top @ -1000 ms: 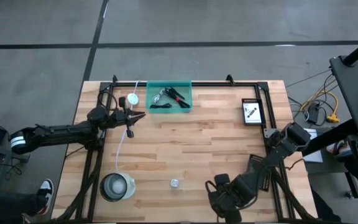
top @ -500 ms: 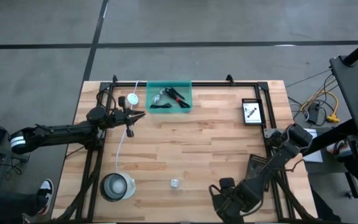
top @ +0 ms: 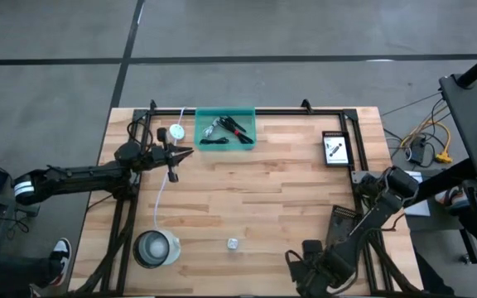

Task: Pick and place items into bin
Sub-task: Put the black charger adapter into the bottom black bin

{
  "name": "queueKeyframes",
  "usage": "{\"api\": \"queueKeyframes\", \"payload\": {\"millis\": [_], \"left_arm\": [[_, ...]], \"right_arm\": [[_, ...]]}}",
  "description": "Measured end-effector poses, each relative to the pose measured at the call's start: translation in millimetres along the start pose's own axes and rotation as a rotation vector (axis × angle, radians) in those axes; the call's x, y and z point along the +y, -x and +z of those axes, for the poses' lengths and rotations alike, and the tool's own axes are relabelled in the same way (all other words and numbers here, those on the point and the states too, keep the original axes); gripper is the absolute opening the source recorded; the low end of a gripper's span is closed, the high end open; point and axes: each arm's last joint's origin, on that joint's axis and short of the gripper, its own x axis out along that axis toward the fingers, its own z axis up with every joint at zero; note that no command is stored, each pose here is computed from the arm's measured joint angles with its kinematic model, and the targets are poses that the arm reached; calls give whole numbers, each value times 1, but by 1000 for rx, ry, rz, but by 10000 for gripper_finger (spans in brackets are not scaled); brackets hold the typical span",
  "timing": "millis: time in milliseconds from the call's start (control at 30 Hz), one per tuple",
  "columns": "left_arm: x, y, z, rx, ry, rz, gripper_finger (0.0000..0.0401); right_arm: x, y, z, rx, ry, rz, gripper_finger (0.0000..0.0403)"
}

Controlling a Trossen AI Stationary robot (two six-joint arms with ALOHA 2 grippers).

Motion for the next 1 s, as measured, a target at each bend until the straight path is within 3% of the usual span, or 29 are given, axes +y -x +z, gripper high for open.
{"api": "queueKeyframes", "payload": {"millis": [167,400,1000], "left_arm": [[0,0,0,0,1,0,15],[0,0,0,0,1,0,15],[0,-1,-2,12,3,-3,15]], "right_arm": [[-3,0,-17,88,-87,-111,265],[-4,0,-22,71,-74,-162,303],[-12,-14,-27,40,-90,-224,290]]}}
